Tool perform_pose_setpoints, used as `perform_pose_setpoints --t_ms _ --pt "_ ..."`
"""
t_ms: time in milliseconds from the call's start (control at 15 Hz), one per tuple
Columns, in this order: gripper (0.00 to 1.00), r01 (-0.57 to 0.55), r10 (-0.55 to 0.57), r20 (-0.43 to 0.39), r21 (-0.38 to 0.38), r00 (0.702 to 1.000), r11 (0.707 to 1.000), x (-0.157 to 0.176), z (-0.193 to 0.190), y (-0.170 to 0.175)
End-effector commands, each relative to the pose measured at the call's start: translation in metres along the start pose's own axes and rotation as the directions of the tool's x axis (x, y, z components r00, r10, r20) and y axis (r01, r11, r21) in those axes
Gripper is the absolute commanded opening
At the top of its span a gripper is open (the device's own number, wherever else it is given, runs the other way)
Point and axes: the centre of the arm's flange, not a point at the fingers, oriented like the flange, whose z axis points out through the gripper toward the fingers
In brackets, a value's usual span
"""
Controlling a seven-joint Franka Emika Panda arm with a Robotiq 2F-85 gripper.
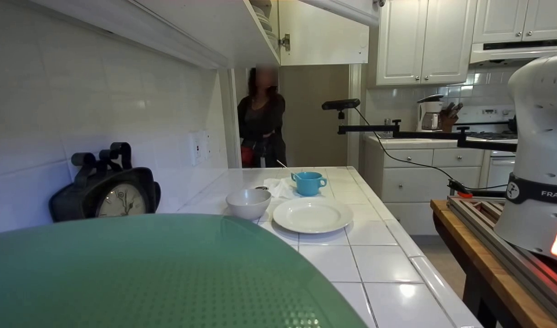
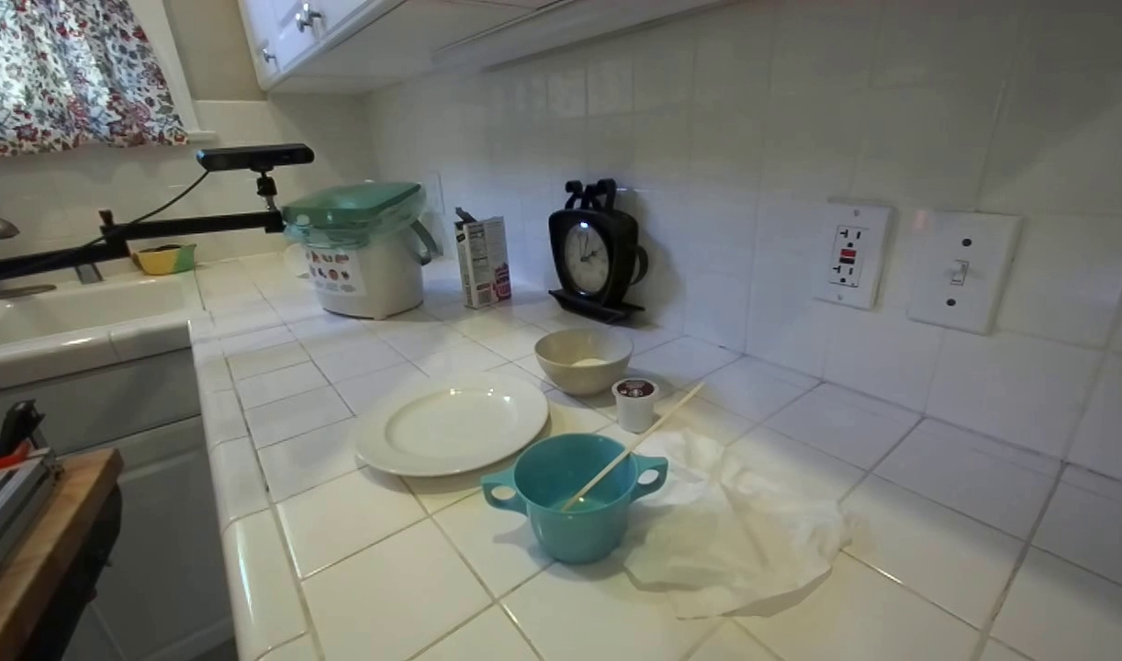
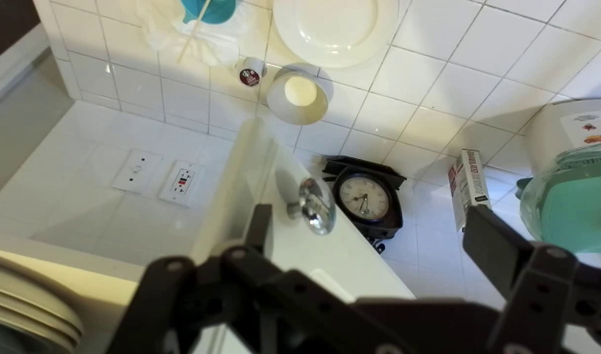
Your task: Open the cabinet's left door completely
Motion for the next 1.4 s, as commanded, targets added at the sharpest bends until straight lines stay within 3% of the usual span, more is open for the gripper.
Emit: perform_pose_setpoints --t_ms 0,467,933,1067,1133,1333 --pt "1.0 0.001 -0.001 0.0 0.0 1.0 1.0 0.0 0.0 0.0" --pt "1.0 0.003 -0.003 0.002 -0.001 1.0 1.0 0.0 0.0 -0.001" --pt "1.0 -0.012 0.006 0.091 0.068 0.996 0.998 -0.007 -0.038 -0.008" --pt "1.0 -0.019 0.014 0.092 0.053 0.996 0.998 -0.008 -0.037 -0.007" --pt "1.0 0.003 -0.003 0.002 -0.001 1.0 1.0 0.001 0.001 -0.001" --pt "1.0 0.003 -0.003 0.002 -0.001 1.0 1.0 0.001 0.001 -0.001"
